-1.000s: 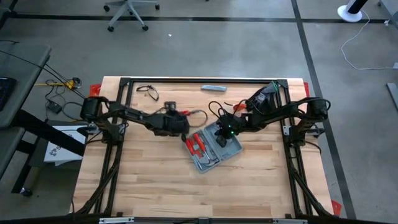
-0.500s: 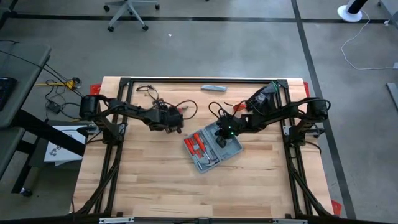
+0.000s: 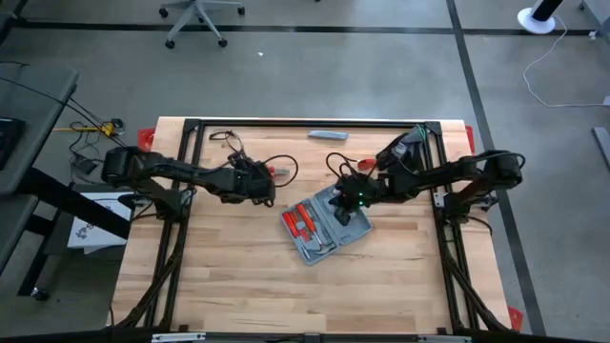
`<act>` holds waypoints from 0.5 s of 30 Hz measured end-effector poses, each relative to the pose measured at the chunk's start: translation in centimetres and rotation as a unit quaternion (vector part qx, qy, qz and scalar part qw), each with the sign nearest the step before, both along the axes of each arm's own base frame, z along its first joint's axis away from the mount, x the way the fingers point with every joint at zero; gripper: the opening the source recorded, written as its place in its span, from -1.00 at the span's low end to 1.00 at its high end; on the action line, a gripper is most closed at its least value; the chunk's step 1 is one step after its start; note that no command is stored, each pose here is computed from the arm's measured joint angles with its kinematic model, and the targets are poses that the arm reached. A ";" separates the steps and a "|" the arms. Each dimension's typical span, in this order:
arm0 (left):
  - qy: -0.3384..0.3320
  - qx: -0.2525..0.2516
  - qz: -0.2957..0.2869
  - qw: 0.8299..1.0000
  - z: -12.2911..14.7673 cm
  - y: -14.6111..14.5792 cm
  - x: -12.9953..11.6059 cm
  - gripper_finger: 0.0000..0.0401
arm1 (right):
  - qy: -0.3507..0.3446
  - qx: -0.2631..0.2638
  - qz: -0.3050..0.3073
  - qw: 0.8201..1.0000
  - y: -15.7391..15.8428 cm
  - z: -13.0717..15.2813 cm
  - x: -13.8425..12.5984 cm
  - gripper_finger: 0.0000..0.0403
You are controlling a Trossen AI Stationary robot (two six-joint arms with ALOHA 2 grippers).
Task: Prefit tool cases
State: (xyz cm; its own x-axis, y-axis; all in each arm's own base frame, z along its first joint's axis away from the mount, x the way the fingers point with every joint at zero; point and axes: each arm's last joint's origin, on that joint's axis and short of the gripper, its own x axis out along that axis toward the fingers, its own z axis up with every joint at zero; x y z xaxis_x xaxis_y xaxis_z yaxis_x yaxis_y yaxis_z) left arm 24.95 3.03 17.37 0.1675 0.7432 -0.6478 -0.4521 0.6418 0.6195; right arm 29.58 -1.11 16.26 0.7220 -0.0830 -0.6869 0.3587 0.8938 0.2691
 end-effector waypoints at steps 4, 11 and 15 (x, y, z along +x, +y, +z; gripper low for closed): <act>-0.061 0.010 -0.015 0.998 2.5 -0.9 -0.6 0.05 | 0.008 -0.015 0.001 1.000 1.2 1.0 -0.8 -1.00; -0.189 -0.069 -0.063 0.978 3.8 -1.9 0.3 0.05 | 0.054 -0.034 -0.013 0.998 4.7 1.0 -2.4 -1.00; -0.211 -0.098 -0.121 0.965 2.3 -2.1 1.9 0.01 | 0.066 -0.034 -0.027 0.997 6.9 0.6 -3.1 -1.00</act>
State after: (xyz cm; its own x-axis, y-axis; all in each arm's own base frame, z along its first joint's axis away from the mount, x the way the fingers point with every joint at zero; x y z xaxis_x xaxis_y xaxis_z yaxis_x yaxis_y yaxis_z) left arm 26.82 0.90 19.71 0.6001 0.5188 -0.6089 -0.4594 0.8467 0.2686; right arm 26.45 5.81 16.90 0.6186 -0.1692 -0.7673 0.4346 0.8872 0.1548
